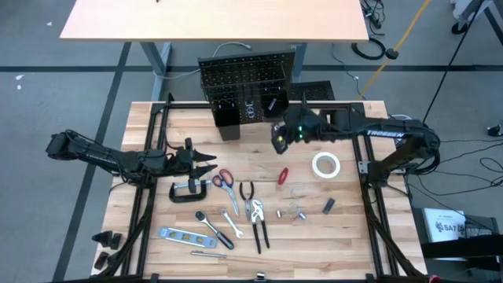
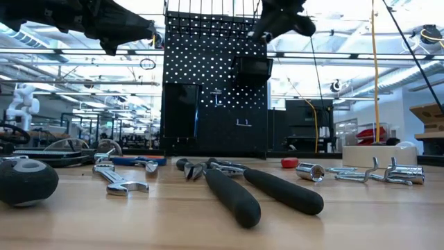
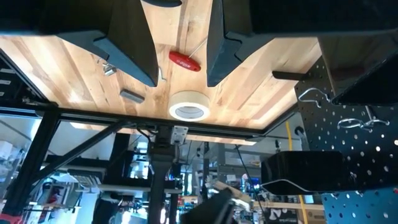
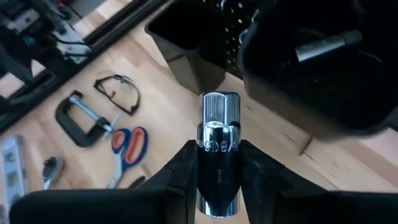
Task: Hang tools onto peg board
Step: Put the extension bar on the right black bin on the peg board
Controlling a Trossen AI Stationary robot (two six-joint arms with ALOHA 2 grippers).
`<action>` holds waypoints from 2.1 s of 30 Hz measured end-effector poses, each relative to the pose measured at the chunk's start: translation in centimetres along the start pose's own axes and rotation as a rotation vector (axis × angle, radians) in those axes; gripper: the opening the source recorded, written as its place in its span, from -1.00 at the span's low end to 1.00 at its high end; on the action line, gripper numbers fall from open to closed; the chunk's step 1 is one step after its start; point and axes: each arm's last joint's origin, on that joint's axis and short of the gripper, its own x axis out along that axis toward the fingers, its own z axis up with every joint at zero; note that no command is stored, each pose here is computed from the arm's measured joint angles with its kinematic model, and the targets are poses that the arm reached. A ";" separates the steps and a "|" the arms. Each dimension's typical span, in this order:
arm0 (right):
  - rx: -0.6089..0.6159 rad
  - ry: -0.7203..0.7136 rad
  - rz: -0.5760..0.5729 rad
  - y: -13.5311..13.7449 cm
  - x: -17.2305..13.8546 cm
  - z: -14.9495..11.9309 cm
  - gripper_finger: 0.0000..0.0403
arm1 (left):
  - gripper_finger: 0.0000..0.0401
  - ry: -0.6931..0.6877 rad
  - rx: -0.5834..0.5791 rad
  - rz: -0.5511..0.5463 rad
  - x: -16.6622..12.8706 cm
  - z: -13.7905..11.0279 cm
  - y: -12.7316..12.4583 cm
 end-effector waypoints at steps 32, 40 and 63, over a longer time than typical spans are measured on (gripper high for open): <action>0.050 -0.089 -0.115 -5.8 3.1 4.0 -0.60 | -0.34 -0.002 0.003 0.000 0.0 0.0 0.0; 0.037 -0.093 -0.119 -5.9 3.1 4.1 -0.60 | -0.34 0.001 0.024 0.000 0.0 0.0 0.0; 0.039 -0.101 -0.113 -5.9 2.4 4.1 0.12 | -0.34 0.005 0.024 0.001 0.0 0.0 0.0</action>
